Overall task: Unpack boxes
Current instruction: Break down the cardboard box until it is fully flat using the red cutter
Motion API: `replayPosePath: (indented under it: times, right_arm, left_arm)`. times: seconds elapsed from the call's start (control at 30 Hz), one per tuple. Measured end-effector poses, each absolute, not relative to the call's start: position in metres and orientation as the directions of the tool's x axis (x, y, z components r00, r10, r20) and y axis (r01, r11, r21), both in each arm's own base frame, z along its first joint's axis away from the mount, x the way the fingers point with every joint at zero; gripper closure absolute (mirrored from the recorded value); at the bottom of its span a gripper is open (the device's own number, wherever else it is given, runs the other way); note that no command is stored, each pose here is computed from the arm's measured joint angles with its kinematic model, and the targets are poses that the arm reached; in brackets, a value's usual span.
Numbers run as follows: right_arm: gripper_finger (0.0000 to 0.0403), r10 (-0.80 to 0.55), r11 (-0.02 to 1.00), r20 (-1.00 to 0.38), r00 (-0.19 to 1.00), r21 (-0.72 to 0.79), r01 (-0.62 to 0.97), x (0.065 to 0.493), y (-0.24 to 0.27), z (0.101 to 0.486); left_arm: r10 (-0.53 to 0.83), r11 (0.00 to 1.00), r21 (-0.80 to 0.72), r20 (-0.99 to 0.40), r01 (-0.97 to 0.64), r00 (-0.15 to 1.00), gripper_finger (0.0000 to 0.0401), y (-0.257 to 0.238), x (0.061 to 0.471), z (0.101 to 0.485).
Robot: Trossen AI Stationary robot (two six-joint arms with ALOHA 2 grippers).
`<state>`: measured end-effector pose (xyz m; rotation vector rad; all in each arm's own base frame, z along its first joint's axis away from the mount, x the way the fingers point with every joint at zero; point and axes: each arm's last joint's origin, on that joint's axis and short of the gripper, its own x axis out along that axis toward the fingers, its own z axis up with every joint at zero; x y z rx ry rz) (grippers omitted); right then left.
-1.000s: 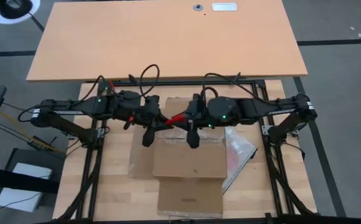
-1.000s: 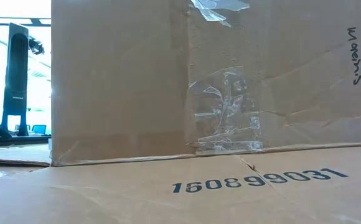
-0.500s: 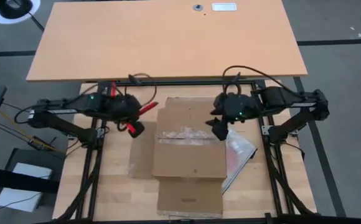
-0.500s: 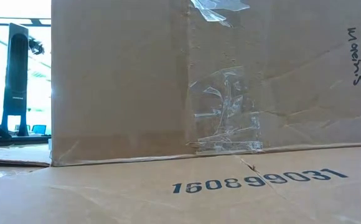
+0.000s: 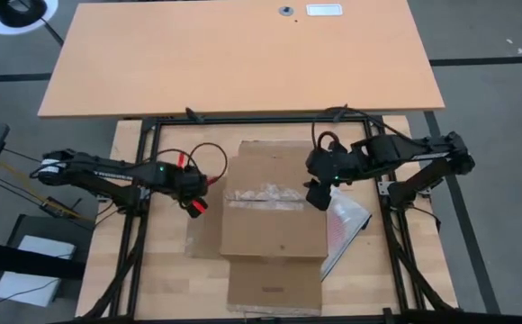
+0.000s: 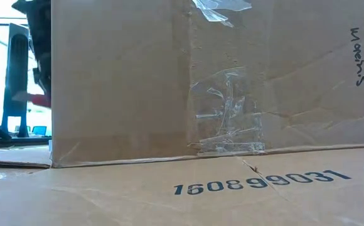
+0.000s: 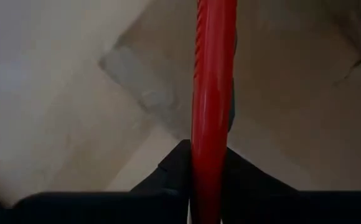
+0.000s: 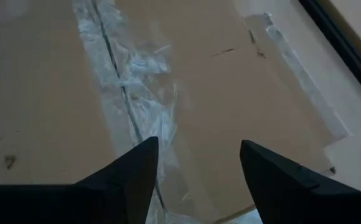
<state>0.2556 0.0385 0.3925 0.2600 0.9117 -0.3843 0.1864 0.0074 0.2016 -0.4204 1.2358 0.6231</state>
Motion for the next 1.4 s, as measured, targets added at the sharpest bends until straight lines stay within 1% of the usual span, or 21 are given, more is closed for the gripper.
replayPosePath:
  times: [0.07, 0.2, 0.27, 0.33, 0.37, 0.43, 0.5, 0.57, 0.67, 0.77, 0.87, 1.03, 1.13, 1.3, 1.4]
  right_arm:
    - [0.0174, -0.209, 0.902, -0.808, 0.552, 0.059, 0.428, 0.256, 0.038, 0.392]
    - [0.0174, -0.207, 0.903, -0.808, 0.552, 0.060, 0.426, 0.256, 0.037, 0.392]
    - [0.0174, -0.186, 0.907, -0.813, 0.551, 0.073, 0.414, 0.256, 0.036, 0.392]
    - [0.0174, -0.153, 0.910, -0.815, 0.559, 0.104, 0.401, 0.257, 0.037, 0.393]
    - [0.0174, -0.135, 0.911, -0.815, 0.564, 0.121, 0.394, 0.258, 0.038, 0.393]
    - [0.0174, -0.110, 0.911, -0.801, 0.589, 0.155, 0.382, 0.260, 0.040, 0.394]
    - [0.0174, -0.094, 0.913, -0.768, 0.633, 0.186, 0.362, 0.266, 0.044, 0.394]
    - [0.0174, -0.087, 0.913, -0.742, 0.665, 0.208, 0.352, 0.272, 0.046, 0.388]
    - [0.0175, -0.086, 0.903, -0.737, 0.671, 0.227, 0.365, 0.278, 0.047, 0.375]
    - [0.0175, -0.072, 0.897, -0.731, 0.679, 0.251, 0.365, 0.284, 0.051, 0.359]
    - [0.0175, -0.054, 0.900, -0.723, 0.689, 0.263, 0.346, 0.288, 0.056, 0.345]
    - [0.0176, -0.060, 0.879, -0.750, 0.659, 0.273, 0.391, 0.287, 0.058, 0.325]
    - [0.0176, -0.065, 0.877, -0.764, 0.642, 0.264, 0.402, 0.286, 0.058, 0.312]
    - [0.0180, -0.068, 0.876, -0.774, 0.630, 0.257, 0.409, 0.286, 0.058, 0.303]
    - [0.0184, -0.067, 0.874, -0.774, 0.630, 0.259, 0.411, 0.286, 0.058, 0.303]
  left_arm:
    - [0.199, 0.765, 0.032, -0.962, -0.644, 0.188, 0.0322, 0.008, 0.183, 0.193]
    - [0.183, 0.785, 0.044, -0.969, -0.618, 0.164, 0.0274, 0.008, 0.179, 0.185]
    - [0.119, 0.820, 0.008, -0.980, -0.573, 0.157, 0.0250, 0.006, 0.179, 0.188]
    - [0.058, 0.867, -0.049, -0.979, -0.496, 0.198, 0.0231, 0.004, 0.186, 0.205]
    - [0.035, 0.896, -0.078, -0.969, -0.437, 0.246, 0.0224, 0.002, 0.191, 0.218]
    - [0.035, 0.946, -0.082, -0.936, -0.314, 0.351, 0.0215, -0.002, 0.199, 0.246]
    - [0.100, 0.980, 0.011, -0.890, -0.199, 0.445, 0.0213, -0.003, 0.208, 0.272]
    - [0.197, 0.980, 0.174, -0.846, -0.092, 0.495, 0.0212, -0.003, 0.212, 0.289]
    - [0.276, 0.932, 0.360, -0.786, 0.047, 0.553, 0.0212, -0.001, 0.219, 0.298]
    - [0.294, 0.881, 0.445, -0.780, 0.160, 0.553, 0.0212, -0.001, 0.222, 0.296]
    - [0.294, 0.851, 0.479, -0.775, 0.216, 0.559, 0.0211, -0.001, 0.226, 0.295]
    - [0.291, 0.835, 0.505, -0.740, 0.217, 0.606, 0.0214, -0.001, 0.232, 0.297]
    - [0.263, 0.835, 0.500, -0.727, 0.228, 0.634, 0.0214, -0.002, 0.236, 0.298]
    - [0.259, 0.834, 0.489, -0.756, 0.256, 0.601, 0.0215, -0.003, 0.239, 0.292]
    - [0.221, 0.842, 0.452, -0.786, 0.294, 0.577, 0.0215, -0.004, 0.238, 0.289]
